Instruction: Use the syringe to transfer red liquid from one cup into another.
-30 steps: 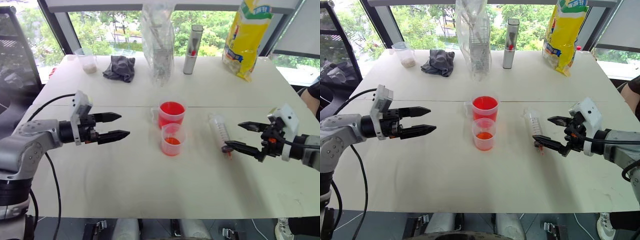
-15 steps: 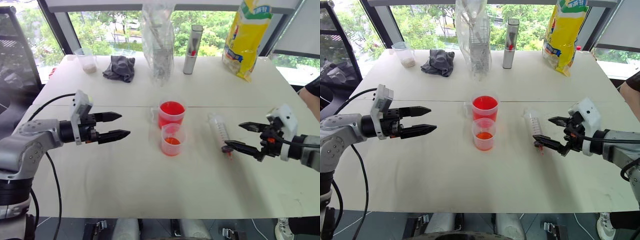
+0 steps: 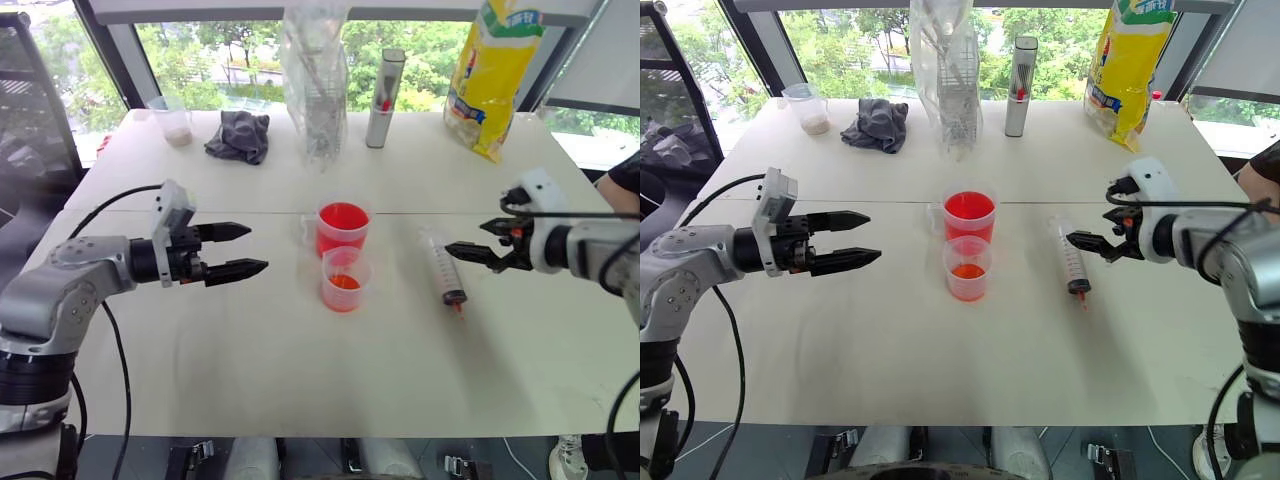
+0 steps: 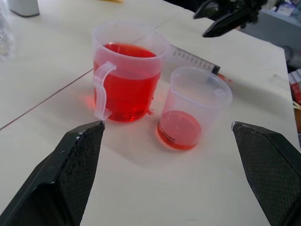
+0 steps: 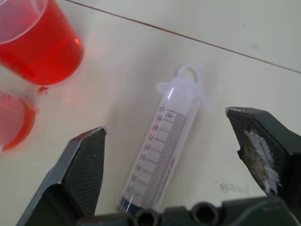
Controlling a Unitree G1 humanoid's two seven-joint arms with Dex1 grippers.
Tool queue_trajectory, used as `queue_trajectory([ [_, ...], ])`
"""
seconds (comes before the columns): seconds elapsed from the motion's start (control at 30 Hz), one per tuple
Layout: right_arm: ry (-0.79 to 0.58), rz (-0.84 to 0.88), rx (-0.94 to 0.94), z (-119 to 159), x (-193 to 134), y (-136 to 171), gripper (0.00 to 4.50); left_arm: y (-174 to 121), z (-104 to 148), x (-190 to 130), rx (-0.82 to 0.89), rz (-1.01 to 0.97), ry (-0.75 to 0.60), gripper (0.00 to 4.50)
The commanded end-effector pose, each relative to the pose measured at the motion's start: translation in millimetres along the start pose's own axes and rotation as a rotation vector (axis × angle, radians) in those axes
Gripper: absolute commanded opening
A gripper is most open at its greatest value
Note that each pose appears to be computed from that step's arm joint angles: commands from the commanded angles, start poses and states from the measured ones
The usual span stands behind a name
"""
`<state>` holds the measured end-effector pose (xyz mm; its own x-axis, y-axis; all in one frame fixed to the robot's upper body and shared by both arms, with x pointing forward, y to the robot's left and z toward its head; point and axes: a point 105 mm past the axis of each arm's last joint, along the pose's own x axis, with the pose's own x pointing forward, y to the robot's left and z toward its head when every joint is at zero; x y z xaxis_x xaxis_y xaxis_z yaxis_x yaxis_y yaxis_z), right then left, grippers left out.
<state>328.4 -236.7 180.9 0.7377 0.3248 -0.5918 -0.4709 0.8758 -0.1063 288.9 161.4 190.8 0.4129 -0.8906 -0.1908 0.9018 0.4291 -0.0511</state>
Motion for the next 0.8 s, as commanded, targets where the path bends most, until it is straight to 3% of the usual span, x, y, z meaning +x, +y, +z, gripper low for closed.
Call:
queue_trajectory([
  [0.03, 0.092, -0.045, 0.096, 0.2, 11.7, -9.2, 4.44, -1.3, 7.3, -0.1, 0.041, 0.006, -0.023, 4.5],
  [0.4, 0.379, -0.053, 0.271, -14.1, 43.9, -5.5, 4.44, -7.4, 2.9, -2.4, 0.04, 0.024, -0.029, 4.5],
  [0.8, 0.53, -0.045, 0.217, -30.4, 68.6, 0.1, 4.44, -10.5, 1.2, -3.0, 0.045, 0.031, -0.028, 4.5],
])
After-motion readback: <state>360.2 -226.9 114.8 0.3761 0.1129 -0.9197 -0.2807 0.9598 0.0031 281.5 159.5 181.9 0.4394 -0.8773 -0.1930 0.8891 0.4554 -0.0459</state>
